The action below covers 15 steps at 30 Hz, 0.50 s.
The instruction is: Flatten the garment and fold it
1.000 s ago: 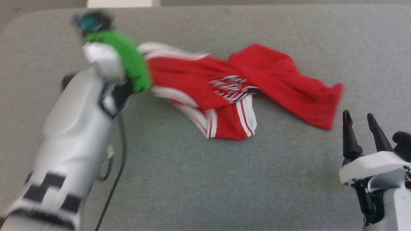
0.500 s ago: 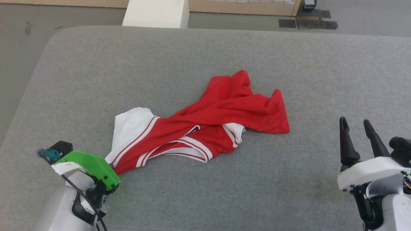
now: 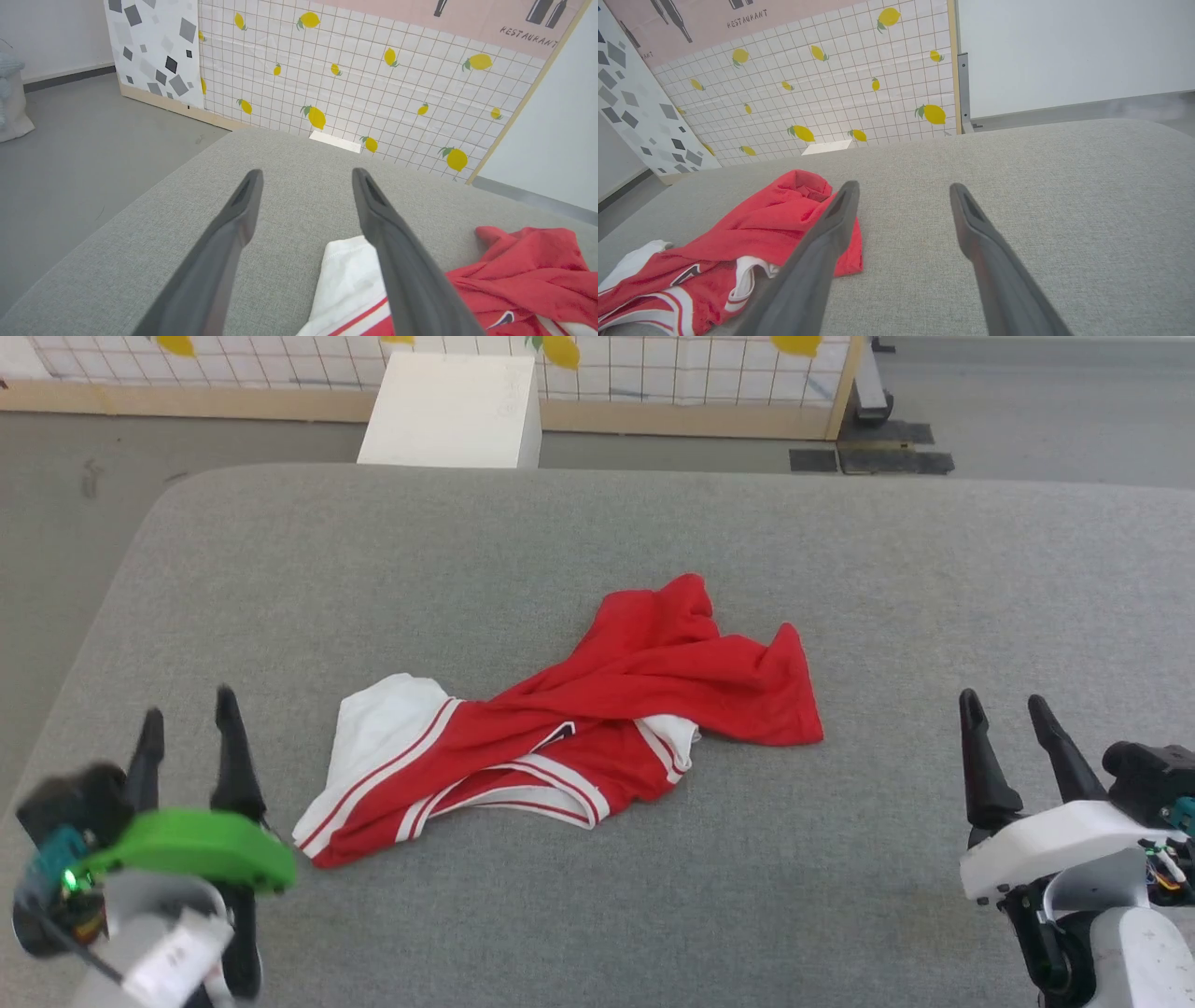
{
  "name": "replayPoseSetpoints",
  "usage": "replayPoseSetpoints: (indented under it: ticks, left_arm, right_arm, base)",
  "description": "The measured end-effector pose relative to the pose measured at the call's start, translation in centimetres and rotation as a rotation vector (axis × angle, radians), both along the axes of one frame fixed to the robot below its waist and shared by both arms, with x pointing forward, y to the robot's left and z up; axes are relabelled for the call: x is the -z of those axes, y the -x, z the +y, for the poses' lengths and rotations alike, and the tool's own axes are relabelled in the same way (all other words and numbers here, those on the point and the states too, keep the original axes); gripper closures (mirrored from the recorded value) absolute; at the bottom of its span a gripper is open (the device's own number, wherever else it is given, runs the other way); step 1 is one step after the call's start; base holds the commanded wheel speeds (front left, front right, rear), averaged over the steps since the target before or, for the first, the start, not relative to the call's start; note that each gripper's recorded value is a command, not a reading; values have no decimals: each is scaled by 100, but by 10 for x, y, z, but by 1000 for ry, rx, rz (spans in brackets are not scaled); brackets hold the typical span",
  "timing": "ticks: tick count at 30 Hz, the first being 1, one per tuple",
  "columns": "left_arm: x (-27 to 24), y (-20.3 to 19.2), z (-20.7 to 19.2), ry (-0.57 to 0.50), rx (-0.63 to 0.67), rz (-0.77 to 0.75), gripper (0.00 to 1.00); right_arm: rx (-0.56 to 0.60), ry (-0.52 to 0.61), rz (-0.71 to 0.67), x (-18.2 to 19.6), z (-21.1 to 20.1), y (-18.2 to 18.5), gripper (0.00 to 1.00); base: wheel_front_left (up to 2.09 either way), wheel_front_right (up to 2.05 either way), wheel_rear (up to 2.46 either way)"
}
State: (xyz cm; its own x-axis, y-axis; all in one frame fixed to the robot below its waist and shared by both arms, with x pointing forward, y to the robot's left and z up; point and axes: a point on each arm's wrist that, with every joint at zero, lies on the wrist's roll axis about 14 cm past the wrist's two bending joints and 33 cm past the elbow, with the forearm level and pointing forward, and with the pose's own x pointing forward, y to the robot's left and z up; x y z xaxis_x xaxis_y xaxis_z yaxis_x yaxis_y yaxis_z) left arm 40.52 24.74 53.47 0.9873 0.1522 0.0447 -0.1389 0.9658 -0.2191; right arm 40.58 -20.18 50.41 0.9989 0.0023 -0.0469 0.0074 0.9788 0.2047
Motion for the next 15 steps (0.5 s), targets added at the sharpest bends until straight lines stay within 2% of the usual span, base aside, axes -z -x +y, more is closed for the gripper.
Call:
replayPoseSetpoints:
  ticks: [8, 11, 15]
  left_arm:
    - [13, 14, -7, -32, 0, 8, 0]
    - [14, 12, -7, -51, 0, 8, 0]
    - [19, 10, -8, -51, -3, 16, 0]
  right_arm:
    - [-50, 13, 74, 13, 14, -2, 0]
    - [-117, 36, 147, 24, 33, -5, 0]
    - [-278, 92, 259, 31, 80, -18, 0]
  base:
    - [0, 0, 0]
    - [0, 0, 0]
    - [0, 0, 0]
